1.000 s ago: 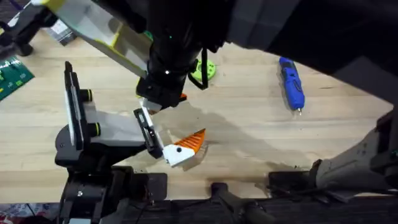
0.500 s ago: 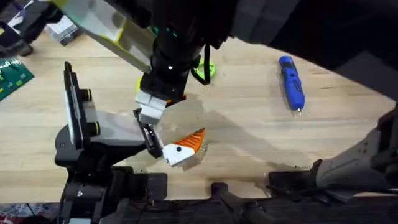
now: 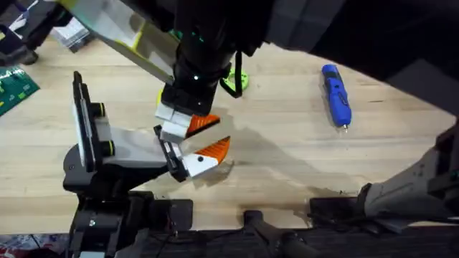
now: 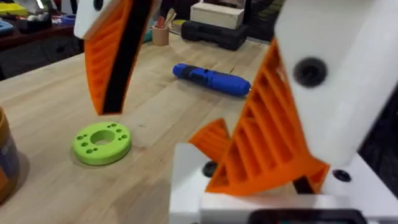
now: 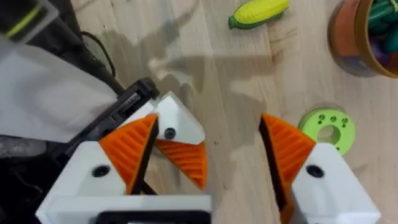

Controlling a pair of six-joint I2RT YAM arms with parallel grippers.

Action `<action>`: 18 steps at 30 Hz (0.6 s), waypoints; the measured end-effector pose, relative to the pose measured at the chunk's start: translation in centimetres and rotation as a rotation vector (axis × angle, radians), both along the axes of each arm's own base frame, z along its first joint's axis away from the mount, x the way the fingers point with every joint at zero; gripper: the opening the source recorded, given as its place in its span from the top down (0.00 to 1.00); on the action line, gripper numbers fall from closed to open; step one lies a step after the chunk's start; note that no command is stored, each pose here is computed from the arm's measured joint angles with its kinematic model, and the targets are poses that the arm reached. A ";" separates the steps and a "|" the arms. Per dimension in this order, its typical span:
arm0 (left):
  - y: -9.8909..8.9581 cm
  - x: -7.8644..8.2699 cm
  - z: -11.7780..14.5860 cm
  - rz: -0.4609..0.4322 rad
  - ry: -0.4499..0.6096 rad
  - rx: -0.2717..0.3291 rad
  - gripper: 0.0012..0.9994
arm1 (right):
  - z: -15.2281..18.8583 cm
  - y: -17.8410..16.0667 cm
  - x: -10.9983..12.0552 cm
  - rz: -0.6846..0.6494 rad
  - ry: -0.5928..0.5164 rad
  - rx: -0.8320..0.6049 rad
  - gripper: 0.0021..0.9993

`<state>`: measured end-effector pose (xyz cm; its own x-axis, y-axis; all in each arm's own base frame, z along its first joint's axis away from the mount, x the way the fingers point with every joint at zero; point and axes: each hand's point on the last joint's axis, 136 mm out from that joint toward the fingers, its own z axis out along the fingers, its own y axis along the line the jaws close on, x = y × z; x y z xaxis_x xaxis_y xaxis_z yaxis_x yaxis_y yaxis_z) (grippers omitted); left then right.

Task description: Pick up the gripper from the table and insert it into the empty holder that is missing its gripper. Then pick up a screw, insert it into the mounting hole, and use the screwdriver to tighten it. Finally, clean up the table by picking up the vegetable and placing it into the bucket.

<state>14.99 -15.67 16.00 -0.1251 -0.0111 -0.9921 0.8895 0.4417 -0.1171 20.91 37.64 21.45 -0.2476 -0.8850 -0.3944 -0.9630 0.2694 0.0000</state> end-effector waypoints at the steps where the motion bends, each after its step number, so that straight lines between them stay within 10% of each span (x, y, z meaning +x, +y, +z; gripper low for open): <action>1: 0.0 0.0 0.0 0.000 -0.001 0.000 0.58 | 0.0 0.0 0.0 0.000 0.000 0.000 0.00; 10: 0.0 0.0 0.0 -0.002 -0.002 0.000 0.97 | 0.1 0.2 0.0 0.003 -0.003 0.008 0.00; 18: 0.0 0.0 0.0 -0.002 -0.004 0.002 0.99 | 0.1 0.3 -0.1 0.006 -0.004 0.010 0.00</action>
